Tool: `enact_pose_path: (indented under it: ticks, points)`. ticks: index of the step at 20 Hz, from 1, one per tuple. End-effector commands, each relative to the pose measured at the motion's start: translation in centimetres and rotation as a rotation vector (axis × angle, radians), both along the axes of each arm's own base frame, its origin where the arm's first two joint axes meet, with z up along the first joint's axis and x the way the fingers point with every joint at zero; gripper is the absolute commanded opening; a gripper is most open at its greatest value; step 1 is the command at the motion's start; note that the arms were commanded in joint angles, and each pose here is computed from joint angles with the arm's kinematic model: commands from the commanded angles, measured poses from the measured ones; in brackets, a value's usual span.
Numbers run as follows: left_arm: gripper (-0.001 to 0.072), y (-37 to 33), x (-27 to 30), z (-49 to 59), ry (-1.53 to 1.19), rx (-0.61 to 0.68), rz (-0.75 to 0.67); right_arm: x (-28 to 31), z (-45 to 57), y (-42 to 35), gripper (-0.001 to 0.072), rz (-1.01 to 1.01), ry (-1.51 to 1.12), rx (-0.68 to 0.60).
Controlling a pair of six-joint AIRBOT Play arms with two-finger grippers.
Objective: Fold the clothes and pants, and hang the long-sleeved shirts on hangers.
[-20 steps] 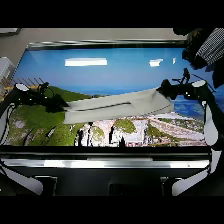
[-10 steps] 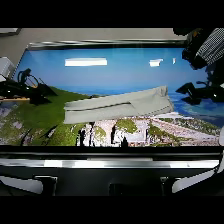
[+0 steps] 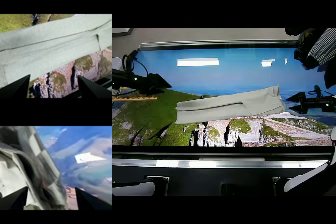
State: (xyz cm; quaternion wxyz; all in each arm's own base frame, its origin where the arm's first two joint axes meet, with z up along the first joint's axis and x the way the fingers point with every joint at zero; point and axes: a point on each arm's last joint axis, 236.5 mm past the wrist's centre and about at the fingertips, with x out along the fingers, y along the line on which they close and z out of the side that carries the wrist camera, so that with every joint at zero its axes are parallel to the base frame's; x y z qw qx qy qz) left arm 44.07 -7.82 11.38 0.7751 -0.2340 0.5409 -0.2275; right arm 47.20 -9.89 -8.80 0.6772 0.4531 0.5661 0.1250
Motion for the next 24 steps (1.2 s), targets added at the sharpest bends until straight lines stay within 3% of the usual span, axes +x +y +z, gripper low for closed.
enact_pose_path:
  ticks: [1, 8, 10, 11, 14, 16, 17, 18, 19, 22, 24]
  points:
    - [0.0703, -2.7, 0.4, 1.0, -0.061, 0.006, -0.033, 2.0, -0.5, 2.4, 0.0715, 0.024, -0.032, -0.021]
    - [0.0703, -5.3, 0.0, 1.2, -0.080, 0.005, -0.092, 2.8, -0.4, 8.2, 0.0710, 0.145, -0.021, -0.049]
    - [0.0703, -5.6, 0.0, 1.5, -0.081, -0.011, -0.095, 2.6, -0.9, 8.5, 0.0661, 0.166, -0.011, -0.070]
    - [0.0703, -5.9, 0.0, 1.7, -0.086, -0.024, -0.100, 2.6, -1.2, 8.4, 0.0550, 0.169, -0.004, -0.090]
    - [0.0702, -6.9, -0.1, 2.7, -0.106, -0.080, -0.119, 3.5, -1.6, 7.9, 0.0062, 0.127, -0.009, -0.121]
    - [0.0693, -7.5, 0.1, 3.0, -0.123, -0.089, -0.122, 3.5, -0.2, 8.4, 0.0050, 0.143, -0.036, -0.103]
    - [0.0548, -8.0, 0.6, 3.1, -0.157, -0.083, -0.125, 3.3, 1.2, 8.6, 0.0050, 0.163, -0.055, -0.108]
    - [0.0329, -8.9, 1.6, 3.4, -0.198, -0.081, -0.113, 3.1, 2.8, 8.8, 0.0050, 0.175, -0.075, -0.112]
    - [0.0205, -10.2, 2.5, 3.5, -0.237, -0.084, -0.101, 2.9, 4.6, 9.1, 0.0050, 0.185, -0.093, -0.119]
    - [0.0027, -16.3, 4.6, 2.0, -0.304, -0.100, -0.105, 1.5, 9.2, 10.4, 0.0050, 0.221, -0.101, -0.209]
    - [0.0024, -21.0, 4.2, -1.9, -0.259, -0.101, -0.156, 0.0, 11.4, 11.3, 0.0049, 0.253, -0.082, -0.315]
